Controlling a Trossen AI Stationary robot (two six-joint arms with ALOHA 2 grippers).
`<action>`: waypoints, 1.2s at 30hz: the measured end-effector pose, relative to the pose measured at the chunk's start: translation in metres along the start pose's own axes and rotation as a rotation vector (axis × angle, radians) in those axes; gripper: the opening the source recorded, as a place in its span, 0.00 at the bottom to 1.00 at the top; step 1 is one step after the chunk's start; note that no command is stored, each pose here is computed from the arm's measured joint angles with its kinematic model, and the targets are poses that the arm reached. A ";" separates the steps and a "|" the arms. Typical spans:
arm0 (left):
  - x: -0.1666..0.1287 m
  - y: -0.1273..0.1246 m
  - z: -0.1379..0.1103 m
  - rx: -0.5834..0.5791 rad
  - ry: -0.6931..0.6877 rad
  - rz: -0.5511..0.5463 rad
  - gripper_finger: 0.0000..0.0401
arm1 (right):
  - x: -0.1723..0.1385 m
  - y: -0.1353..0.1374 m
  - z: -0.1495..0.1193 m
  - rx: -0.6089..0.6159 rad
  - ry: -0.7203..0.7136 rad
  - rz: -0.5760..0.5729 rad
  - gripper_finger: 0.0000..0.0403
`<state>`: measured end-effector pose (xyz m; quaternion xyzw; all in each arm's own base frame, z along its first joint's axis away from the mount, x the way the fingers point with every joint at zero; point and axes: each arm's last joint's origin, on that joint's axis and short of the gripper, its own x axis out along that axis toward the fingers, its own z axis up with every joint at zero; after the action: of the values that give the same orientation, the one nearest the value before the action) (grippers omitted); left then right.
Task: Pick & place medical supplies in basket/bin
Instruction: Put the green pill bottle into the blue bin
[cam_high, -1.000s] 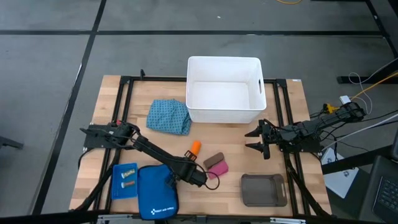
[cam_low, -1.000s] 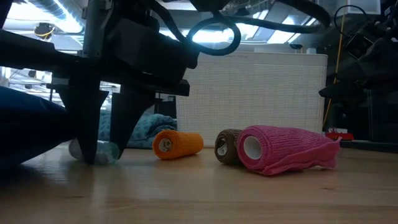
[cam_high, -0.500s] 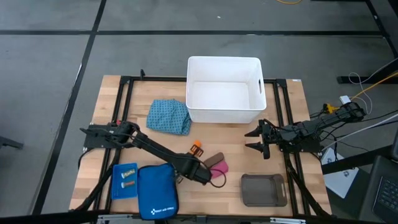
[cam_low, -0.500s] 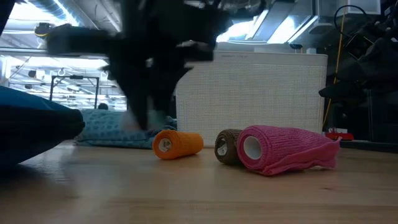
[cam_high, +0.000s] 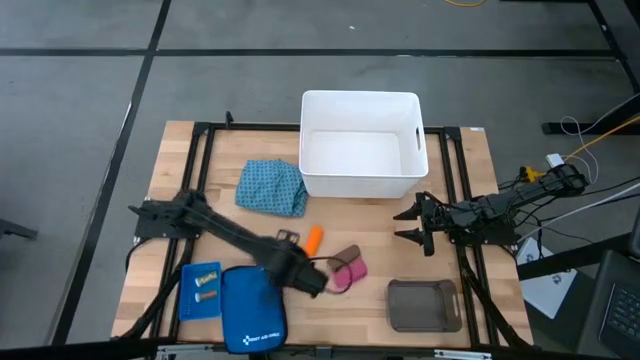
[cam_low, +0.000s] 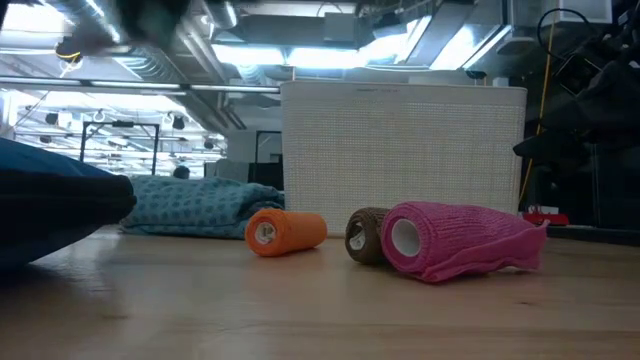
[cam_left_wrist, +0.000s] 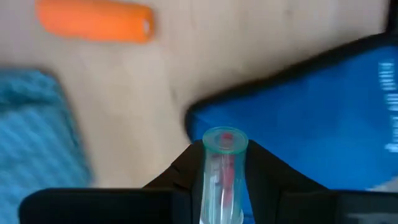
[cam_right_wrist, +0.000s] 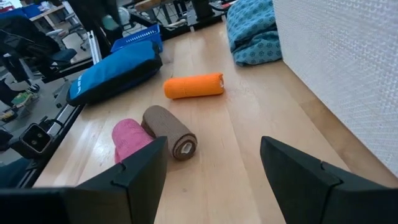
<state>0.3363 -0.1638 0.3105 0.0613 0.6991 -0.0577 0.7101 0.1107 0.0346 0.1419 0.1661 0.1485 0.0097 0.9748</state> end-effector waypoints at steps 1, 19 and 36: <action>-0.005 -0.006 -0.005 -0.032 -0.010 -0.008 0.20 | 0.000 0.000 0.000 0.000 0.001 -0.001 0.63; 0.030 -0.110 -0.111 -0.389 0.102 0.151 0.20 | 0.001 0.000 -0.001 0.005 0.011 -0.011 0.63; 0.082 -0.115 -0.168 -0.539 0.066 0.132 0.20 | 0.001 -0.001 0.000 0.012 -0.010 -0.050 0.63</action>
<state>0.1526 -0.2483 0.2253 -0.0826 0.7064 0.1786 0.6799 0.1115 0.0335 0.1409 0.1684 0.1476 -0.0165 0.9745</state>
